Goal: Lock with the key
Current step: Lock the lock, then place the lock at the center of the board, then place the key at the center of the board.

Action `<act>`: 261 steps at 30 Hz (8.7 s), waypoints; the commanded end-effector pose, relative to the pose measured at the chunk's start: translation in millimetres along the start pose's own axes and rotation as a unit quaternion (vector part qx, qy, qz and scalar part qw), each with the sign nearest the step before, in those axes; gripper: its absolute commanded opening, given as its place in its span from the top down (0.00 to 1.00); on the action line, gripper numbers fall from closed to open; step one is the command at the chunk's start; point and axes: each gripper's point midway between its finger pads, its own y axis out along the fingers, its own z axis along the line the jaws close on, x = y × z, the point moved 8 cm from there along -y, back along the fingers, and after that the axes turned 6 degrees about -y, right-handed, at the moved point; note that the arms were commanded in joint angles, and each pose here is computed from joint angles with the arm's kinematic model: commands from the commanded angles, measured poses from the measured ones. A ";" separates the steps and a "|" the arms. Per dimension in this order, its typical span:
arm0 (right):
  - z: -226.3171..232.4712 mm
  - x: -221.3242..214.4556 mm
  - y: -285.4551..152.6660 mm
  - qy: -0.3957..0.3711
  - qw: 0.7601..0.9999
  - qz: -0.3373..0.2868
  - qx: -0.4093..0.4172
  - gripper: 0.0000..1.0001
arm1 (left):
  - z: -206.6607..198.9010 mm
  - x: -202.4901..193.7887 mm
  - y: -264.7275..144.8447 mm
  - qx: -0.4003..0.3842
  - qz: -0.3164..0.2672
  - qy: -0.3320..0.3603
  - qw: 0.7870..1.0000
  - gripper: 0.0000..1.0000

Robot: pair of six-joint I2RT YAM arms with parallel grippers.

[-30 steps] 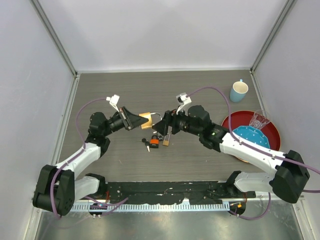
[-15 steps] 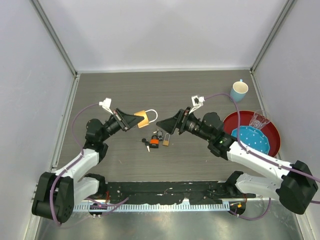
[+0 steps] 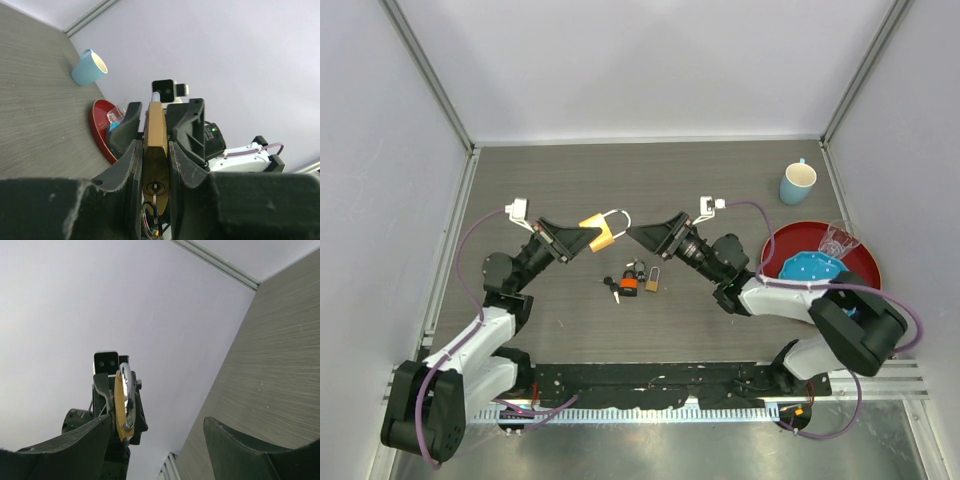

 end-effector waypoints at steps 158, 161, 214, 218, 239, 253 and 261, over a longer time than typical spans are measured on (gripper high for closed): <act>-25.5 32.1 29.7 -0.121 0.959 0.257 0.004 0.98 | 20.4 -74.9 -43.8 0.088 0.178 0.095 0.976 1.00; -39.4 23.1 41.5 -0.100 0.957 0.271 0.006 0.98 | 29.8 -73.2 -41.9 0.120 0.171 0.088 0.974 1.00; -138.7 -119.8 150.5 -0.058 0.908 0.415 -0.012 0.77 | 81.7 30.9 -89.1 0.229 -0.019 -0.034 0.973 1.00; -144.5 -121.0 147.2 -0.064 0.906 0.418 -0.028 0.62 | 84.5 28.9 -92.3 0.246 -0.023 -0.030 0.969 1.00; -148.8 -103.3 154.6 -0.129 0.898 0.407 -0.103 0.42 | 115.2 23.5 -107.6 0.357 -0.024 -0.054 0.932 1.00; -117.1 -46.0 147.5 -0.191 0.910 0.340 -0.143 0.27 | 126.9 19.0 -115.2 0.391 -0.017 -0.052 0.919 1.00; -65.5 -18.4 128.1 -0.218 0.930 0.286 -0.073 0.06 | 135.5 18.2 -117.0 0.400 0.004 -0.052 0.915 1.00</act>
